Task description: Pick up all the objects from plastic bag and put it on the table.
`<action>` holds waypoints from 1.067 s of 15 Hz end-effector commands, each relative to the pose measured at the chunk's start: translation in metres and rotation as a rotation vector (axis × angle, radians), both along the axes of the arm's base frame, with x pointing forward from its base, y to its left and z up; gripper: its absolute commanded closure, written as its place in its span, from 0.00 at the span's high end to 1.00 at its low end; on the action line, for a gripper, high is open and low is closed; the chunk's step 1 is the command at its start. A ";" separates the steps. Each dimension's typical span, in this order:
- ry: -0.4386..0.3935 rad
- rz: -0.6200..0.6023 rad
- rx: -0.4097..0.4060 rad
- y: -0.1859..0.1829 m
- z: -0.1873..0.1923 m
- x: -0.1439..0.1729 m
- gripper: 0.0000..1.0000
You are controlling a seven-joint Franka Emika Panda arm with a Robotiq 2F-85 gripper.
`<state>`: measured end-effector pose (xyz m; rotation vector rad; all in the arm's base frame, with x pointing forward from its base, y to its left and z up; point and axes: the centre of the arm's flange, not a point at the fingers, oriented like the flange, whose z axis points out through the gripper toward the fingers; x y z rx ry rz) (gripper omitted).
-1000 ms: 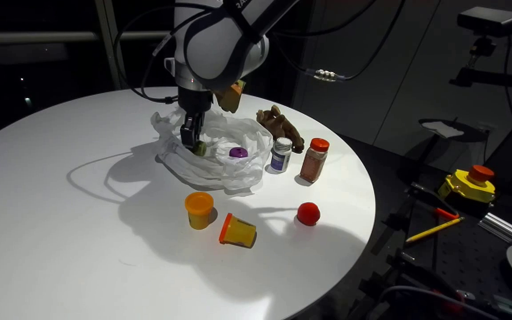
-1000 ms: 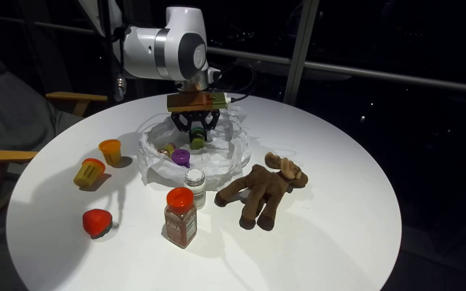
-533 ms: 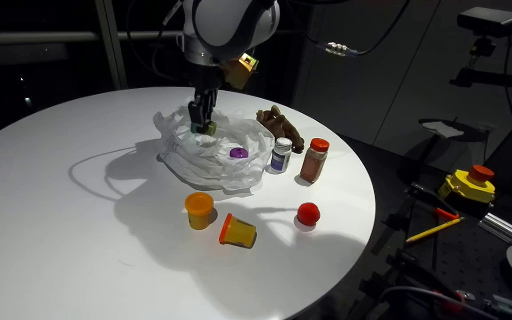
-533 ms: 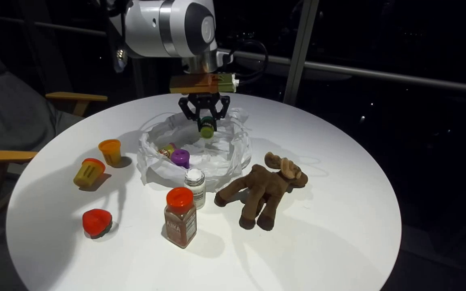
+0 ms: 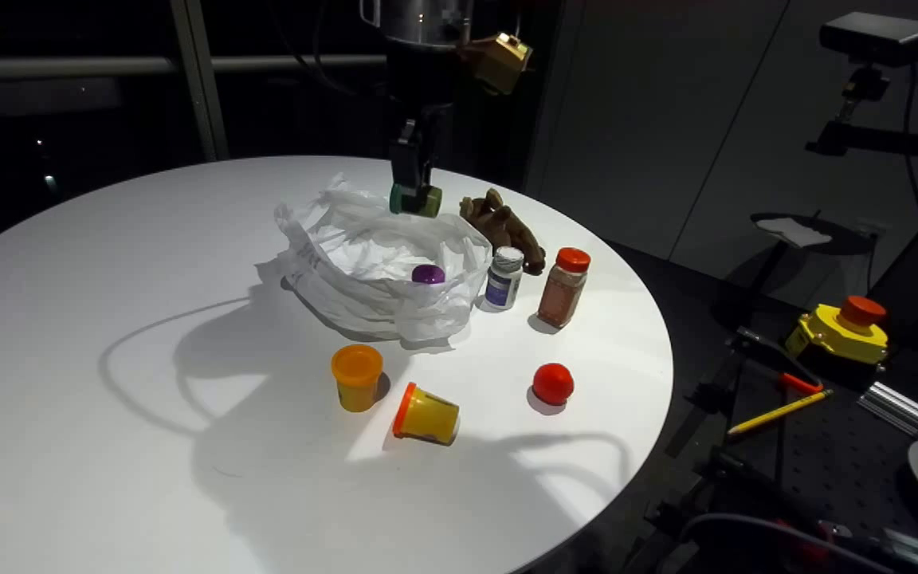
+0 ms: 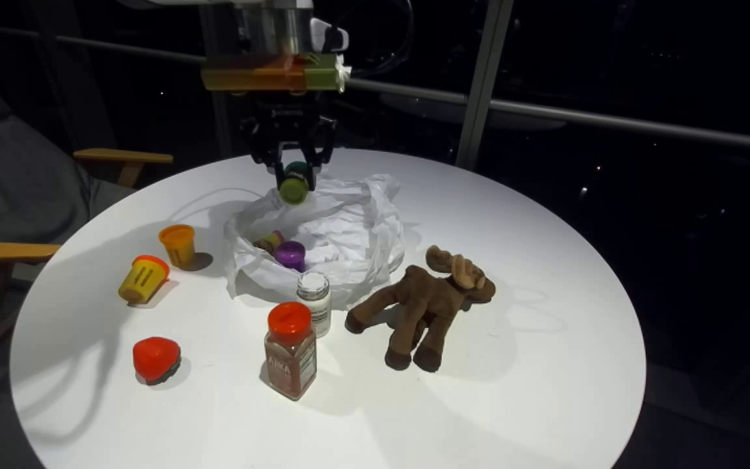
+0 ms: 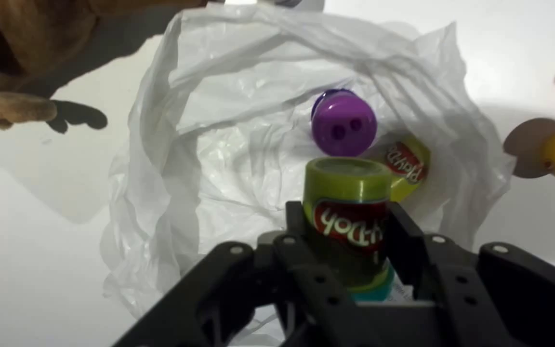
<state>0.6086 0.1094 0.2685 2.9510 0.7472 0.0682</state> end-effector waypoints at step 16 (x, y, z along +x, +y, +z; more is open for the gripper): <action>0.136 0.019 -0.005 0.042 -0.077 -0.168 0.19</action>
